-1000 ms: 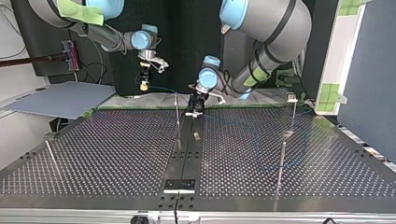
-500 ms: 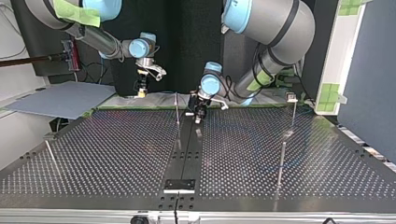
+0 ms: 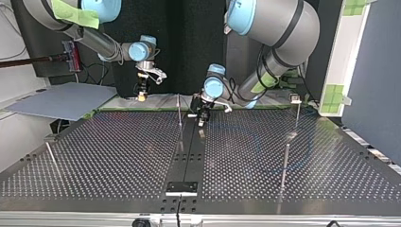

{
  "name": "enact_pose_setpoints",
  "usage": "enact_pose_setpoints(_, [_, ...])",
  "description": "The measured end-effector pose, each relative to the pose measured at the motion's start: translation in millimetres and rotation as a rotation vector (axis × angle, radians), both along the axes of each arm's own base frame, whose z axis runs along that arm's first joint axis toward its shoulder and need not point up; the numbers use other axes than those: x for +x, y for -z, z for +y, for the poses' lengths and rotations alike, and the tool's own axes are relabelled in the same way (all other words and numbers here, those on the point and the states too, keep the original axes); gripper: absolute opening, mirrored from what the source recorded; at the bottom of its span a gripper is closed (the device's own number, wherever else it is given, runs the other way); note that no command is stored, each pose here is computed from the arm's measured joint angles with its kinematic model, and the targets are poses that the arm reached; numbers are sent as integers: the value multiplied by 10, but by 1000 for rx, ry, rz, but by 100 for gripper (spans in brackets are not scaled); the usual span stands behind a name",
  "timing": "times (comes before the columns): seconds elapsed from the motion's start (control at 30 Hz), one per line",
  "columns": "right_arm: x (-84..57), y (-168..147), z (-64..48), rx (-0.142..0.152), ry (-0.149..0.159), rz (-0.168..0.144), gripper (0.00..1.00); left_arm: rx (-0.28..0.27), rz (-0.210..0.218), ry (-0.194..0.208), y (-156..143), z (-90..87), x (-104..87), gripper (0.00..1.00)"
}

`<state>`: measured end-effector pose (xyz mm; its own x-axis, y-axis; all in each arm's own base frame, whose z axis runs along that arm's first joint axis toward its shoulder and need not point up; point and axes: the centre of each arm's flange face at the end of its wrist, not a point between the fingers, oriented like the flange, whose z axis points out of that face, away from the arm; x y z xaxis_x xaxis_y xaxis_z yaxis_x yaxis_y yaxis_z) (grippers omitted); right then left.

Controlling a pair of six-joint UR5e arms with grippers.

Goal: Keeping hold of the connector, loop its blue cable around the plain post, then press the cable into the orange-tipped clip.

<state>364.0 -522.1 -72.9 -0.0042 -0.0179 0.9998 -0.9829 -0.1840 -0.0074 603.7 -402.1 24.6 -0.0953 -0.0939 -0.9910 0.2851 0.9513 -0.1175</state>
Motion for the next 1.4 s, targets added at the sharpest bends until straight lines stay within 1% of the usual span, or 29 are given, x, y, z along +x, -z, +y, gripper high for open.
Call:
enact_pose_setpoints(0.1, [-5, -9, -26, -3, -4, -1, 0, 2, 3, 0, 1, 2, -2, 0])
enact_pose_setpoints(0.2, [3, -30, -74, -7, -19, -4, 0, 4, 6, 0, 5, 5, -5, 0])
enact_pose_setpoints(0.33, [16, -49, -128, -5, -40, -4, 0, 5, 11, -1, 10, 8, -10, 0])
enact_pose_setpoints(0.5, [19, -62, -167, -4, -61, -4, 0, 15, 28, -4, 25, 19, -29, 0])
enact_pose_setpoints(0.53, [20, -64, -173, -4, -66, -4, 0, 19, 32, -4, 29, 21, -33, 8])
enact_pose_setpoints(0.57, [19, -64, -176, -4, -69, -4, 0, 25, 38, -4, 35, 24, -40, 8])
enact_pose_setpoints(0.6, [17, -63, -177, -3, -70, -3, 0, 30, 42, -4, 39, 26, -47, 19])
enact_pose_setpoints(0.63, [15, -63, -179, -2, -72, -2, 0, 37, 47, -4, 44, 28, -55, 33])
enact_pose_setpoints(0.67, [14, -62, -179, -1, -73, -2, 0, 47, 54, -4, 55, 32, -66, 33])
enact_pose_setpoints(0.7, [13, -60, -178, 0, -74, -1, 0, 56, 59, -4, 63, 35, -78, 42])
enact_pose_setpoints(0.73, [11, -58, -176, 2, -75, 1, 0, 67, 66, -5, 77, 42, -95, 53])
enact_pose_setpoints(0.77, [11, -56, -175, 3, -75, 2, 0, 82, 77, -8, 102, 57, -123, 53])
enact_pose_setpoints(0.8, [11, -54, -173, 4, -76, 4, 0, 94, 86, -12, 124, 73, -147, 60])
enact_pose_setpoints(0.83, [10, -53, -172, 6, -76, 6, 0, 107, 95, -17, 148, 91, -172, 69])
enact_pose_setpoints(0.87, [9, -51, -170, 8, -76, 8, 0, 126, 109, -23, 182, 117, -212, 69])
enact_pose_setpoints(0.9, [8, -49, -169, 9, -76, 9, 0, 139, 118, -28, 208, 137, -243, 78])
enact_pose_setpoints(0.93, [7, -48, -168, 11, -76, 12, 0, 153, 127, -34, 235, 158, -274, 80])
enact_pose_setpoints(1.1, [23, -35, -142, 19, -81, 28, 0, 218, 154, -63, 373, 251, -443, 80])
enact_pose_setpoints(1.13, [32, -33, -133, 20, -83, 32, 0, 227, 160, -68, 399, 269, -475, 95])
enact_pose_setpoints(1.23, [55, -24, -104, 26, -87, 49, 0, 247, 168, -70, 446, 287, -584, 95])
enact_pose_setpoints(1.3, [63, -19, -90, 30, -88, 60, 0, 251, 161, -63, 422, 259, -659, 95])
enact_pose_setpoints(1.4, [69, -11, -74, 36, -89, 69, 0, 242, 140, -47, 338, 200, -754, 95])
